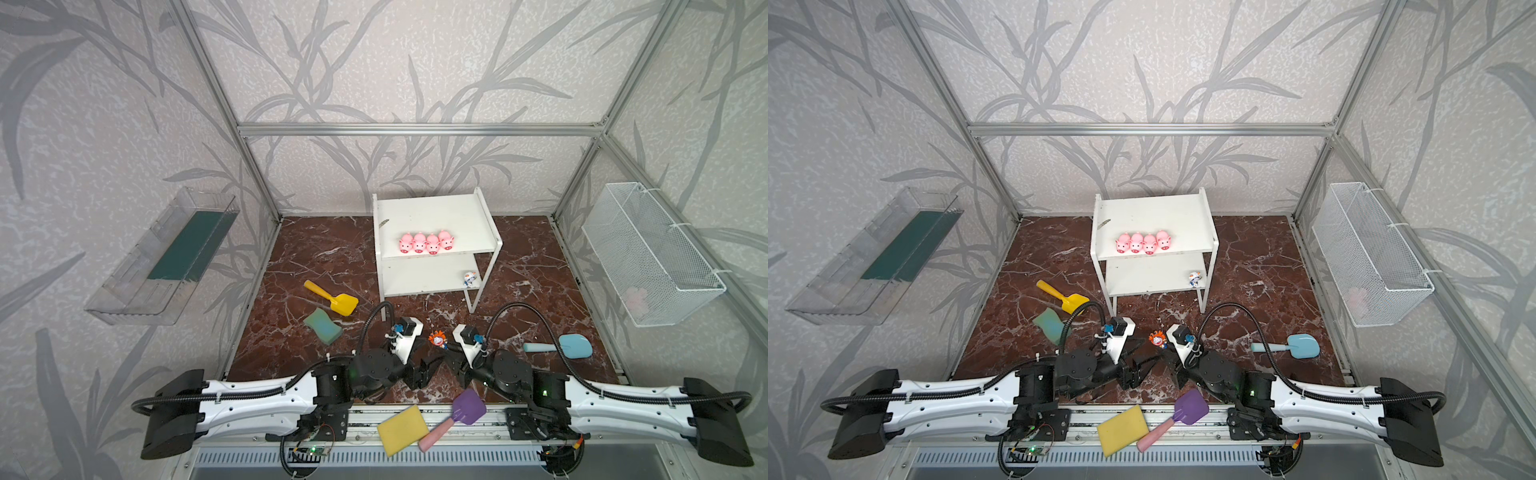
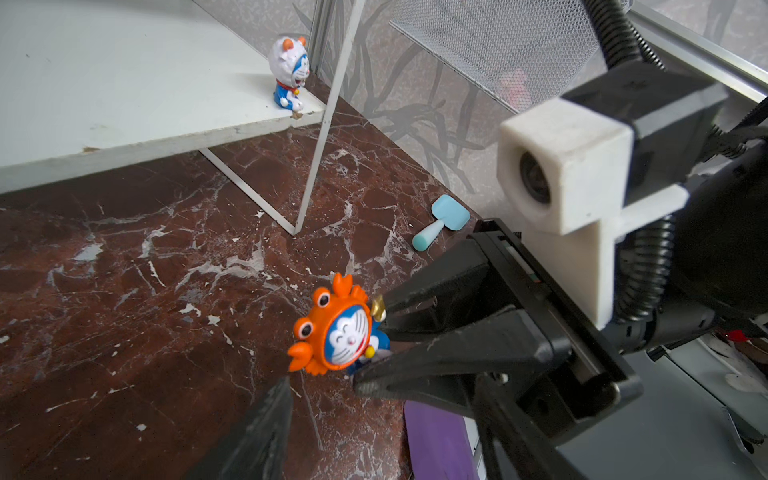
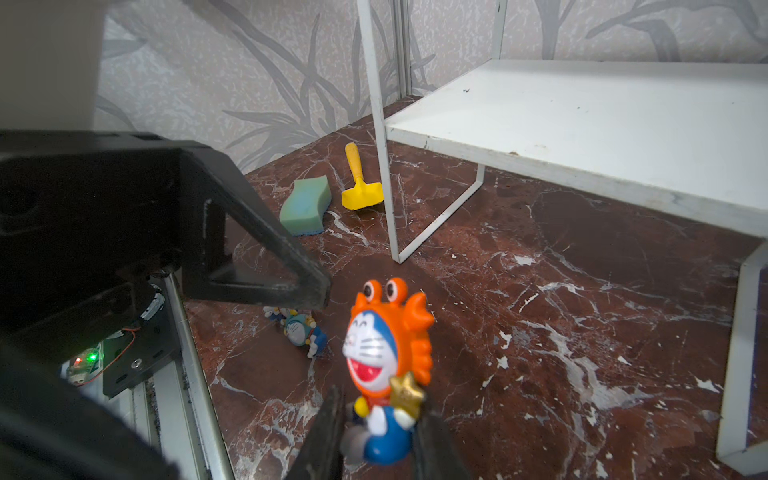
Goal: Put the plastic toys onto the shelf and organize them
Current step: 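Bring the crab figurine toward the left gripper with the right gripper, then close the left gripper on the crab figurine while the right gripper holds it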
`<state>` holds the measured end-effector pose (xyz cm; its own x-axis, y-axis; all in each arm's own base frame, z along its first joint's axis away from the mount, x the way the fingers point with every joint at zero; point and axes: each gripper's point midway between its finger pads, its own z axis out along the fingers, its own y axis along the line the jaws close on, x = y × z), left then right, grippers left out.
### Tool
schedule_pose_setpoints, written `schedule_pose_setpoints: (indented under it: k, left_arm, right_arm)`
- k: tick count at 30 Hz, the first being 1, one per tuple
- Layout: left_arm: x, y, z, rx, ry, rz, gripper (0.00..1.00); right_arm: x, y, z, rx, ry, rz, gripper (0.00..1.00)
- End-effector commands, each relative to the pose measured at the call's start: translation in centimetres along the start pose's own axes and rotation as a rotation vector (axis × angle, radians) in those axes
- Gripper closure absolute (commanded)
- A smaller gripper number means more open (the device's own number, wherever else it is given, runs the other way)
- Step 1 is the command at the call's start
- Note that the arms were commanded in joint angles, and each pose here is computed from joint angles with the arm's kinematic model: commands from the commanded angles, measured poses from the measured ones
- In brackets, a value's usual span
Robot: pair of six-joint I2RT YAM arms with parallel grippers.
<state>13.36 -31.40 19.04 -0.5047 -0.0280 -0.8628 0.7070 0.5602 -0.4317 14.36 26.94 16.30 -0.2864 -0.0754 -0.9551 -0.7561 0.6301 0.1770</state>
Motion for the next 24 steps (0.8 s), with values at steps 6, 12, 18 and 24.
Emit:
schedule_pose_setpoints:
  k: [6, 12, 18, 24]
  left_arm:
    - [-2.9, -1.1, 0.3, 0.044, -0.112, -0.109, 0.35]
    - [-3.6, -1.1, 0.6, 0.068, -0.131, -0.149, 0.37]
    - [-3.8, -1.1, 1.4, 0.092, -0.120, -0.179, 0.38]
    - [-3.6, -0.7, 2.0, 0.081, -0.108, -0.194, 0.39]
  right_arm:
    - [-1.7, 0.3, -1.1, -0.009, -0.081, 0.026, 0.81]
    - [-2.6, 0.4, -1.6, -0.025, -0.126, 0.034, 0.81]
    - [-3.5, 0.8, -1.9, -0.045, -0.157, 0.041, 0.81]
    - [-4.3, 0.9, -2.4, -0.053, -0.182, 0.038, 0.81]
